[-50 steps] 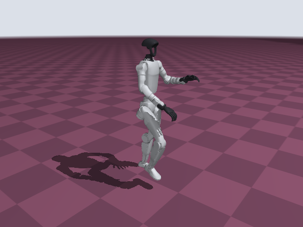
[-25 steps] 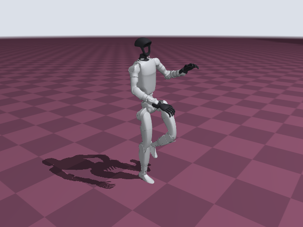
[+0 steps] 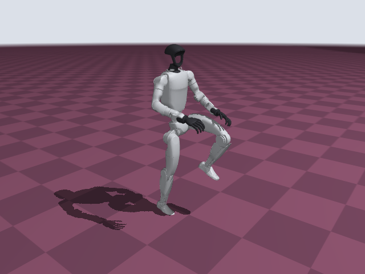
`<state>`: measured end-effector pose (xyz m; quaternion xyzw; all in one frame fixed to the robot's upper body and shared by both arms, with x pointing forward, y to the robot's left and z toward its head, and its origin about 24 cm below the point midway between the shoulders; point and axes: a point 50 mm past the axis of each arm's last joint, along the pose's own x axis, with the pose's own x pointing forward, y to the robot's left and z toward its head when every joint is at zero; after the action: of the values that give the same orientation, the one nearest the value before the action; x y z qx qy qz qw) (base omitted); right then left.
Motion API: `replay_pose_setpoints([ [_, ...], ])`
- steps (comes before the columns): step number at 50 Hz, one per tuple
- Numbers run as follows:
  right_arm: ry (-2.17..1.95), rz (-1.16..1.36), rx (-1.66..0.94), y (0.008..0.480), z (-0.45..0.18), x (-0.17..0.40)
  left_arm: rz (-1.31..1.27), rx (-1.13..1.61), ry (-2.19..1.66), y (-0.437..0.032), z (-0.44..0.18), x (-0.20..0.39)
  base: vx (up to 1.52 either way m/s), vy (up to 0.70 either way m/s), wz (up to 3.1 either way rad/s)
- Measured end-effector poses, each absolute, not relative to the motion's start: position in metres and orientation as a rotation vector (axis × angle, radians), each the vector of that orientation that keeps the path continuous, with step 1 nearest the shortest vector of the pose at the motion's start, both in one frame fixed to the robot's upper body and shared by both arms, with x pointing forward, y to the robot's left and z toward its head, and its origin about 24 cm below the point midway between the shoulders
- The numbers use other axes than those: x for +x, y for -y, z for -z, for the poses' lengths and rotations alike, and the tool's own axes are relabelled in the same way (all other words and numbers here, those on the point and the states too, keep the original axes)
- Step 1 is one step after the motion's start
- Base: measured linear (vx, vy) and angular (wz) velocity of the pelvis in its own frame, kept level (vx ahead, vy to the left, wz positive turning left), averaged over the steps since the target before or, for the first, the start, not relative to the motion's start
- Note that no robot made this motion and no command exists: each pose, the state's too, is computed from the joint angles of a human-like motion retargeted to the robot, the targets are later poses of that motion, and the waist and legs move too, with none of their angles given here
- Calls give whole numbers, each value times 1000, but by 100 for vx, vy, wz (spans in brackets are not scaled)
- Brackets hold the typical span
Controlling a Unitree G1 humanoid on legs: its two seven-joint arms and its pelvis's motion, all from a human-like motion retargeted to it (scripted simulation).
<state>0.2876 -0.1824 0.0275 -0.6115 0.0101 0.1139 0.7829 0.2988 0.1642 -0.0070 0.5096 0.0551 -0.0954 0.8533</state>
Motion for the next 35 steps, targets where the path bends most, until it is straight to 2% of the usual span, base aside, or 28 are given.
replay_pose_setpoints([
  [10,130,-202,-1323,163,-40,284,253,1097,-286,-178,53,256,33,9,-37],
  [17,239,-65,-1306,172,-57,291,141,1075,-152,-194,16,280,41,31,-7],
  [25,114,-80,-1276,189,-39,281,122,1152,63,-179,-32,304,26,28,93],
  [35,45,-168,-1331,173,-19,299,7,1152,210,-180,-78,321,21,12,20],
])
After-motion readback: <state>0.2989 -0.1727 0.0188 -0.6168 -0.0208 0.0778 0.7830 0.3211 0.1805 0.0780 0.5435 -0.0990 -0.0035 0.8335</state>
